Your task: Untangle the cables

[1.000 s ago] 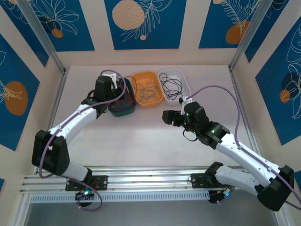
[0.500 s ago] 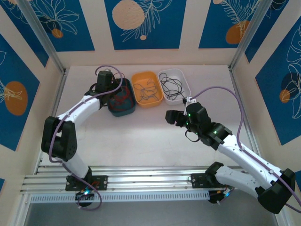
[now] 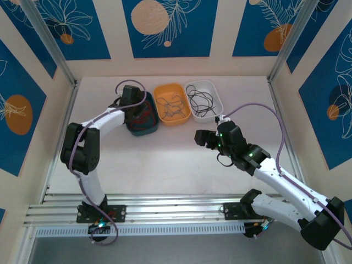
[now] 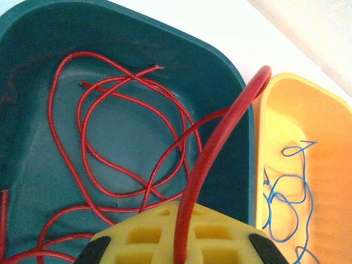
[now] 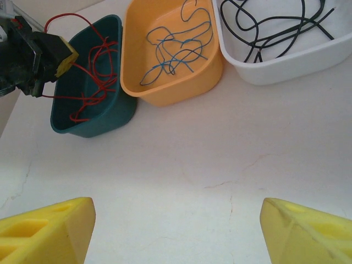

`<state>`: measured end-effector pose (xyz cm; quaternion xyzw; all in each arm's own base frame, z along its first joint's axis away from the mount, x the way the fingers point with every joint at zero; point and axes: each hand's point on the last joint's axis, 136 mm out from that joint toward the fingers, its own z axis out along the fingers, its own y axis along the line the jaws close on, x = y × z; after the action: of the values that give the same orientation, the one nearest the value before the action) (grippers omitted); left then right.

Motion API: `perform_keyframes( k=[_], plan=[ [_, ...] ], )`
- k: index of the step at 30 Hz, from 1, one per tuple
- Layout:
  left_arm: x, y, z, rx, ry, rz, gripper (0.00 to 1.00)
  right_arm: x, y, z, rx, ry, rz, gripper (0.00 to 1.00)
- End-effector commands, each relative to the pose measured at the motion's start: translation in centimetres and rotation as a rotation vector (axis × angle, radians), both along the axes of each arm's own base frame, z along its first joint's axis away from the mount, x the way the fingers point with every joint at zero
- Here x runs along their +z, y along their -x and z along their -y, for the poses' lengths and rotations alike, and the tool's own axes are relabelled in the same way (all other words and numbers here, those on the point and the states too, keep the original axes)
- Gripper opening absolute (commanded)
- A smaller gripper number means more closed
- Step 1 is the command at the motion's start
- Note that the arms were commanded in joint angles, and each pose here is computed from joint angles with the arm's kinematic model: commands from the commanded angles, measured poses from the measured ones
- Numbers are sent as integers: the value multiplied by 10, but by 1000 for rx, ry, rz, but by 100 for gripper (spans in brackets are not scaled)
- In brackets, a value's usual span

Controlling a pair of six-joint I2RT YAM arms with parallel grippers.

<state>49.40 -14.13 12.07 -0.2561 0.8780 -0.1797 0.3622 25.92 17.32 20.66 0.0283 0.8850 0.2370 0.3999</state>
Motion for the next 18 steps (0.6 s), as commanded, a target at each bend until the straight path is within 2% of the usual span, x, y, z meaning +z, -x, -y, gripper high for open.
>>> perform_keyframes(
  k=[1, 12, 13, 15, 18],
  plan=[
    [4, -13, 14, -7, 63, 23, 0, 0, 1, 3, -19, -26, 4, 79],
    [-27, -23, 27, -48, 127, -52, 0, -4, 2, 9, -40, -31, -12, 78],
    [-28, -22, 24, -43, 126, -57, 1, -4, 3, 9, -39, -33, -12, 78],
    [-30, -23, 19, -35, 121, -62, 12, -5, 3, 10, -41, -36, -12, 78],
    [-28, -23, 11, -27, 98, -59, 20, -5, 3, 10, -41, -40, -12, 78]
  ],
)
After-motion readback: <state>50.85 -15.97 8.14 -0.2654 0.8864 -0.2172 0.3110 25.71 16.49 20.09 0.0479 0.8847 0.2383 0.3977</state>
